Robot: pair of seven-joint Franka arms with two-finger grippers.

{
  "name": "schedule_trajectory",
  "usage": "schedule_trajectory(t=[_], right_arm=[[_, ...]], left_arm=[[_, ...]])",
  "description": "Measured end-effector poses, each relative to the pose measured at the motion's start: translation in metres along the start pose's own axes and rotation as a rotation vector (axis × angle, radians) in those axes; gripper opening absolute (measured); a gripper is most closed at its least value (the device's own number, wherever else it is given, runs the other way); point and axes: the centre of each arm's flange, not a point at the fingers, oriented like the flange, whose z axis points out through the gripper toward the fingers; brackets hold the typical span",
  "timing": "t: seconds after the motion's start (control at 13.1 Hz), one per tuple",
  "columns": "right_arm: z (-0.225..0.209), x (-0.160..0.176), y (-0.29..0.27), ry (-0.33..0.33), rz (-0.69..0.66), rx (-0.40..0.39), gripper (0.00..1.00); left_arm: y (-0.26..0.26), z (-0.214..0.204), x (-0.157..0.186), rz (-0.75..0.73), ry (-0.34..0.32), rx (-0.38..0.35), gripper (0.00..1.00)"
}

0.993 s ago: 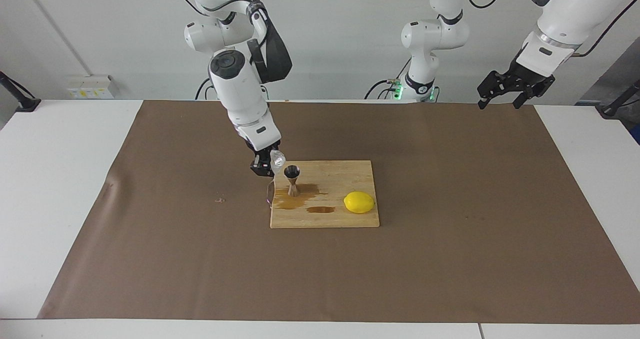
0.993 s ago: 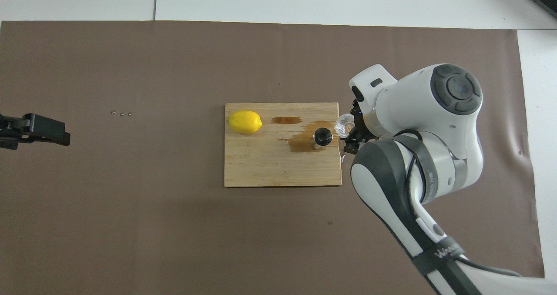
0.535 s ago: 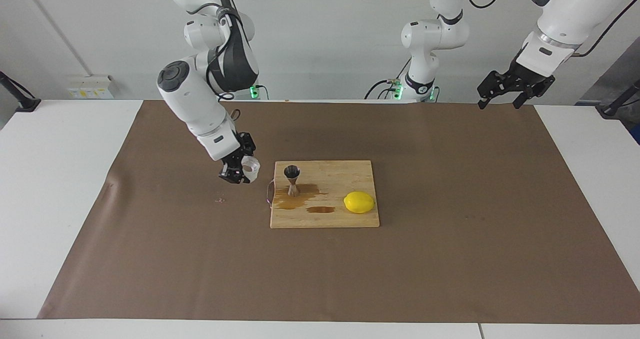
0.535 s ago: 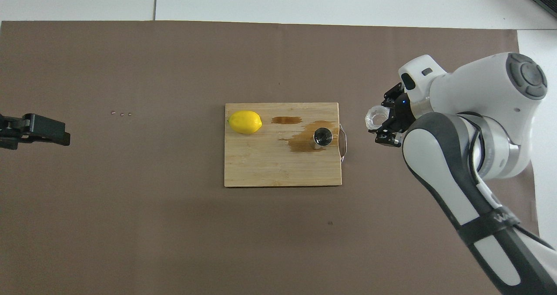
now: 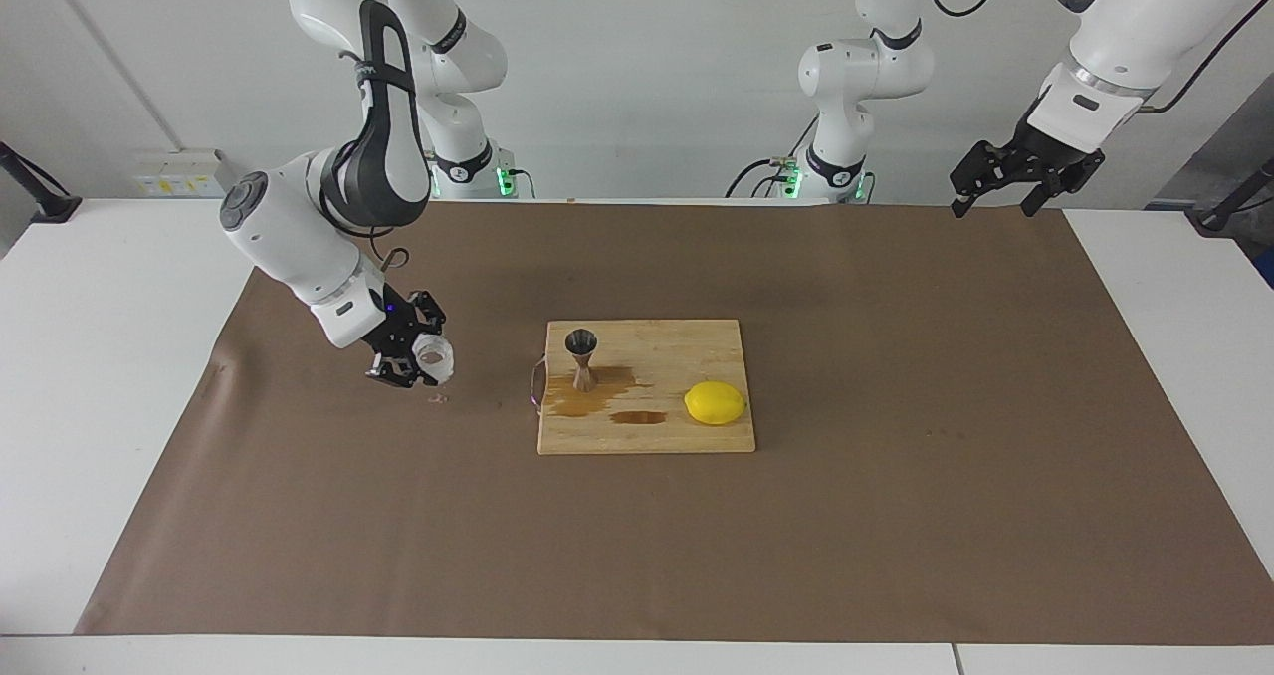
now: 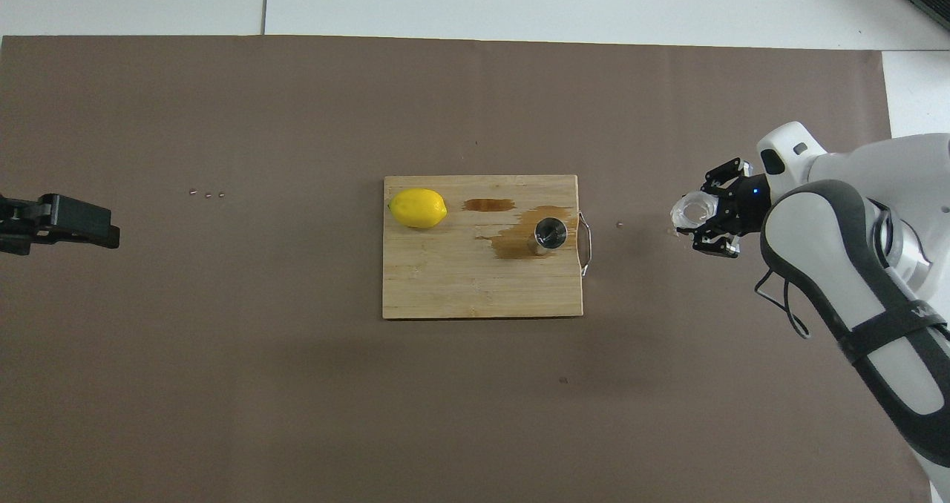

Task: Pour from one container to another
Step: 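Carry the white cup back to its starting spot with the right gripper, then lower the white cup onto the table and open the right gripper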

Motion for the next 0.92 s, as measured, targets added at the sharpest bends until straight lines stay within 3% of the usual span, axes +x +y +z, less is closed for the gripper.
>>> schedule_trajectory(t=[0.46, 0.69, 0.84, 0.92], right_arm=[[0.061, -0.058, 0.003, 0.09, -0.058, -0.003, 0.51], [0.067, -0.067, 0.005, 0.105, -0.064, -0.006, 0.51], [0.067, -0.067, 0.005, 0.105, -0.065, -0.006, 0.58], [0.067, -0.067, 0.005, 0.105, -0.065, -0.006, 0.68]], left_arm=[[0.0, 0.0, 0.0, 0.0, 0.0, 0.0, 1.0], [0.0, 0.0, 0.0, 0.0, 0.0, 0.0, 1.0], [0.0, 0.0, 0.0, 0.0, 0.0, 0.0, 1.0], [0.0, 0.0, 0.0, 0.0, 0.0, 0.0, 1.0]])
